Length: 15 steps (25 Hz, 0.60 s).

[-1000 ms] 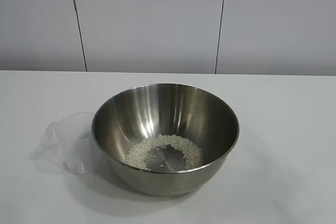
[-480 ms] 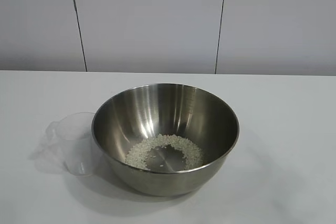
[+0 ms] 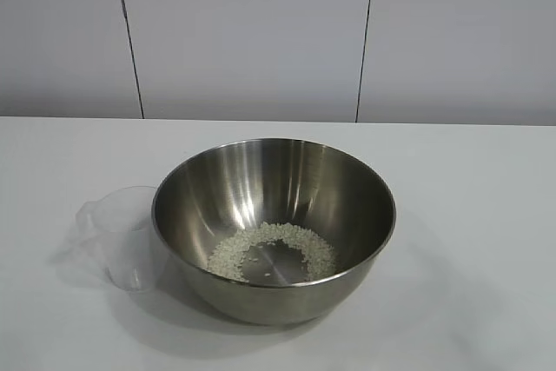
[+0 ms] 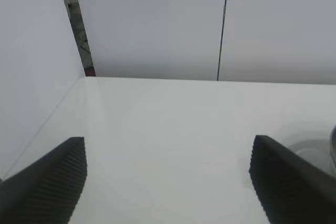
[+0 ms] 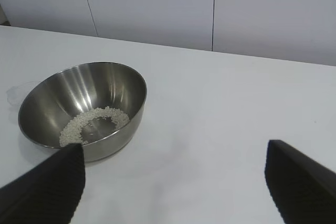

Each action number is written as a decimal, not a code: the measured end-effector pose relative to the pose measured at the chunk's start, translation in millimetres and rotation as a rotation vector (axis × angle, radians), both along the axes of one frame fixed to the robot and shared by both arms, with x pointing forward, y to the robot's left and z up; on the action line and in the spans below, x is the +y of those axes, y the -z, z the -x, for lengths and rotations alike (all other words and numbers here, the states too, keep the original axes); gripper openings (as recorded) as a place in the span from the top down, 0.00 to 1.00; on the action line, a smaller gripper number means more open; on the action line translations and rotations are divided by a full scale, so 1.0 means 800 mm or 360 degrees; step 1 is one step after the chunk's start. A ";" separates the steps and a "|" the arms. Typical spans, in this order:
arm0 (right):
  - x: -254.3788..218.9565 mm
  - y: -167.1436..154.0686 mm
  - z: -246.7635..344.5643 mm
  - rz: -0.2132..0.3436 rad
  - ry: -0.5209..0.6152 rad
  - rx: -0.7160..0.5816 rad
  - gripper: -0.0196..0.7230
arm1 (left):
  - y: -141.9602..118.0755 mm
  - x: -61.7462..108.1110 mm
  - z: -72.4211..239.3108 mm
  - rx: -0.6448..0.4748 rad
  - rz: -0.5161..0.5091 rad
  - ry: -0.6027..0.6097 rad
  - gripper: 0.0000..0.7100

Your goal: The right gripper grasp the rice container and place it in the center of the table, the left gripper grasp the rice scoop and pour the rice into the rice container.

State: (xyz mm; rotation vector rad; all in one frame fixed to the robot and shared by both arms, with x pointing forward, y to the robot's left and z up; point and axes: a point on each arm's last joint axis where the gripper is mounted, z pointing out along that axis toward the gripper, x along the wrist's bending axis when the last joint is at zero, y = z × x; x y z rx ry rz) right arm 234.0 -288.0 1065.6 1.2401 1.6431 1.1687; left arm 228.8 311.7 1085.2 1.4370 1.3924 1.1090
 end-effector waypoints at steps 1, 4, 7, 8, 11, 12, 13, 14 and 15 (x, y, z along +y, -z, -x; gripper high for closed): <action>0.000 0.000 0.000 0.0000 0.0000 0.0000 0.11 | 0.002 -0.001 0.003 0.0013 -0.0002 0.0025 0.15; 0.000 0.000 0.000 0.0000 0.0000 0.0000 0.11 | 0.010 -0.006 0.005 0.0078 -0.0014 0.0103 0.15; 0.000 0.000 0.000 0.0000 0.0000 0.0000 0.11 | 0.025 -0.014 0.001 0.0183 0.0027 0.0186 0.15; 0.000 0.000 0.000 0.0000 0.0000 0.0000 0.11 | 0.029 -0.015 0.000 0.0206 0.0036 0.0207 0.15; 0.000 0.000 0.000 0.0000 0.0000 0.0000 0.11 | 0.034 -0.018 -0.002 0.0236 0.0053 0.0235 0.15; 0.000 0.000 0.000 0.0000 0.0000 0.0000 0.11 | 0.034 -0.018 -0.002 0.0238 0.0056 0.0238 0.15; 0.000 0.000 0.000 0.0000 0.0000 0.0000 0.11 | 0.034 -0.018 -0.002 0.0238 0.0054 0.0238 0.15; 0.000 0.000 0.000 0.0000 0.0000 0.0000 0.11 | 0.034 -0.018 -0.002 0.0238 0.0054 0.0238 0.15; 0.000 0.000 0.000 0.0000 0.0000 0.0000 0.11 | 0.034 -0.018 -0.002 0.0238 0.0053 0.0239 0.15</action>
